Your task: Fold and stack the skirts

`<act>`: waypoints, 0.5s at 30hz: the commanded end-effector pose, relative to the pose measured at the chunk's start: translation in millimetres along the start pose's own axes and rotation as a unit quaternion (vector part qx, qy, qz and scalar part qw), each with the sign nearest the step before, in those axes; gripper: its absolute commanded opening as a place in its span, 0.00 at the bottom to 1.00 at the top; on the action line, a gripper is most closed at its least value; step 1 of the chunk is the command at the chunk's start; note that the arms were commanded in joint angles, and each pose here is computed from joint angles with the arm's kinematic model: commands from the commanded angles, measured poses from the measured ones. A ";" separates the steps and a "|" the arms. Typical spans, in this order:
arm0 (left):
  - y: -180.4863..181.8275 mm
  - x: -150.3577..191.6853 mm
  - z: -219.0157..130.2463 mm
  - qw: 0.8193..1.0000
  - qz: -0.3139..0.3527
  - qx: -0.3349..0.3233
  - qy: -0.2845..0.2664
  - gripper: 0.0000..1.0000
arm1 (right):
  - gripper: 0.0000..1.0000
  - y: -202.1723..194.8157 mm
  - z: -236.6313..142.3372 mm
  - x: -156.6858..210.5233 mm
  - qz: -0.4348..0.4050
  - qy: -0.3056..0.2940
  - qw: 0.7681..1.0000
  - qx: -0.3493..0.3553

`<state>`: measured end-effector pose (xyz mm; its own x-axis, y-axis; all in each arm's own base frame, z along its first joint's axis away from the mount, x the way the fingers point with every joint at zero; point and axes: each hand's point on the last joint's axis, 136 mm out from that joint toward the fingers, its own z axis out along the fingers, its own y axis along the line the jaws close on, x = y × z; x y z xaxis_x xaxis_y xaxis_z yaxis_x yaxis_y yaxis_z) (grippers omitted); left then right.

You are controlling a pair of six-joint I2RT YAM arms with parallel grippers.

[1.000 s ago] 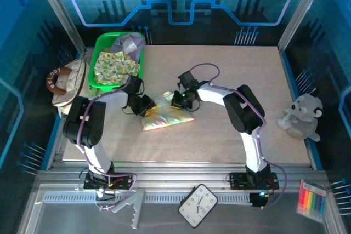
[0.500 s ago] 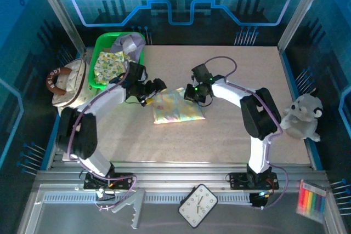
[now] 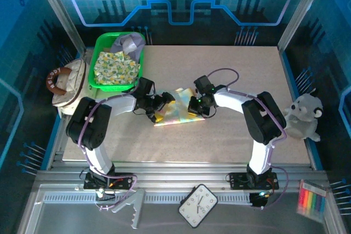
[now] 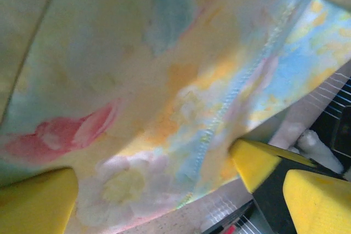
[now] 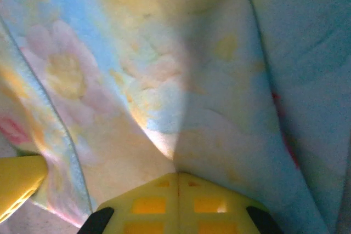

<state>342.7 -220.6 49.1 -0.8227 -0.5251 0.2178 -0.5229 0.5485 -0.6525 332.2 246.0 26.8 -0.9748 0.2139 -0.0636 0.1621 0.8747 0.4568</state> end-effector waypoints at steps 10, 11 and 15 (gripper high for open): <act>-37.0 -12.5 -85.7 0.996 0.034 0.001 -0.088 0.99 | 0.60 45.8 -23.0 -1.1 -0.163 -0.010 0.982 0.094; -26.9 -19.5 -93.8 0.994 0.023 -0.007 -0.106 0.99 | 0.70 50.3 -19.6 0.8 -0.174 -0.004 0.980 0.101; 8.4 -42.4 -125.0 0.989 -0.030 -0.008 -0.147 0.99 | 1.00 55.9 -9.4 2.9 -0.221 0.013 0.959 0.177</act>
<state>366.0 -149.8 156.6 -0.7471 -0.6646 0.0114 -0.4558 0.4997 -0.7366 357.1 311.3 88.4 -0.9547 -0.1117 -0.2759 -0.1848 0.9490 0.2553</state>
